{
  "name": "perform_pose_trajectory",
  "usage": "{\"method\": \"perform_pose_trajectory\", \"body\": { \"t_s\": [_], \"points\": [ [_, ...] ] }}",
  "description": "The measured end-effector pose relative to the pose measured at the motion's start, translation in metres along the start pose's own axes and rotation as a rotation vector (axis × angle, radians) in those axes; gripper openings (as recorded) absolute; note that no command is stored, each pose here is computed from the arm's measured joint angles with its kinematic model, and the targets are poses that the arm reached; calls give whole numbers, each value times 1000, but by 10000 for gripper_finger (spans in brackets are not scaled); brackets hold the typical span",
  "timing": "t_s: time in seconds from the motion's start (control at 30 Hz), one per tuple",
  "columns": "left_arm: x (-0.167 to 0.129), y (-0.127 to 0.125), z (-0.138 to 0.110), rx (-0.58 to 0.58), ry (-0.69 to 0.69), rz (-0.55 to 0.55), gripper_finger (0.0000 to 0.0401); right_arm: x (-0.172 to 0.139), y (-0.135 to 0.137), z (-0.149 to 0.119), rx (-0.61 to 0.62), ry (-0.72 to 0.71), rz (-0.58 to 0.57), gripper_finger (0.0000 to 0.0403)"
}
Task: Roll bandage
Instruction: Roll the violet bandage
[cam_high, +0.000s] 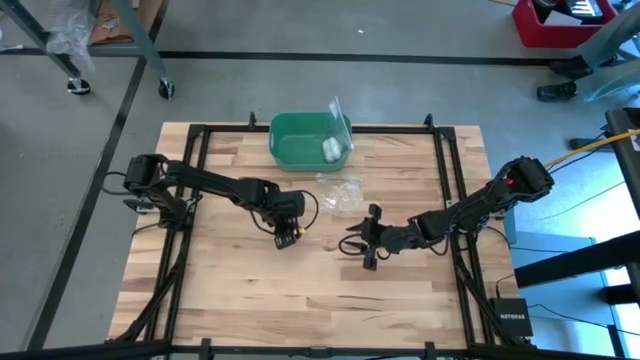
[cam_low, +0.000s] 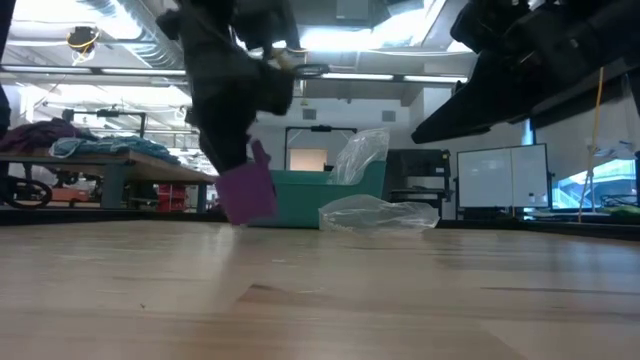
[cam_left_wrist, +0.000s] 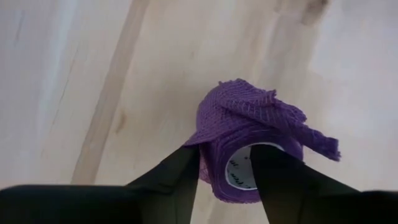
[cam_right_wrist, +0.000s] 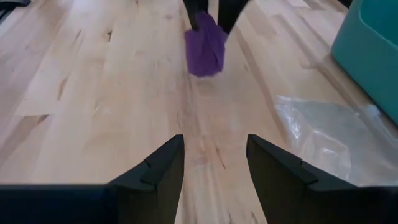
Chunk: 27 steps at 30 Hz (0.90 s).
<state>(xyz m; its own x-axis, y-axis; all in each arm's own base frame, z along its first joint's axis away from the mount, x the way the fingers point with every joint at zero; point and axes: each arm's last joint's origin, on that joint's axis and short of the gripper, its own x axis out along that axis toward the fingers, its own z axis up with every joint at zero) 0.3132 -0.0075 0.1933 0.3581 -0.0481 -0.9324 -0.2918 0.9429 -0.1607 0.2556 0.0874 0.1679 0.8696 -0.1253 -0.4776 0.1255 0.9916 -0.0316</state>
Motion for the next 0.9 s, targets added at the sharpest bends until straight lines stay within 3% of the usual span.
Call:
{"method": "perform_pose_trajectory", "body": {
  "t_s": [0.33, 0.6, 0.9],
  "points": [
    [-15, 0, -2, 14, -6, 5, 144, 5, -5, 26, -107, 8, -45, 177],
    [-1, 3, -2, 25, 14, 33, 147, 13, -25, 29, -45, 42, -45, 177],
    [-1, 2, -2, 44, 20, 31, 83, 15, -29, 30, -47, 45, -49, 177]
  ]
}}
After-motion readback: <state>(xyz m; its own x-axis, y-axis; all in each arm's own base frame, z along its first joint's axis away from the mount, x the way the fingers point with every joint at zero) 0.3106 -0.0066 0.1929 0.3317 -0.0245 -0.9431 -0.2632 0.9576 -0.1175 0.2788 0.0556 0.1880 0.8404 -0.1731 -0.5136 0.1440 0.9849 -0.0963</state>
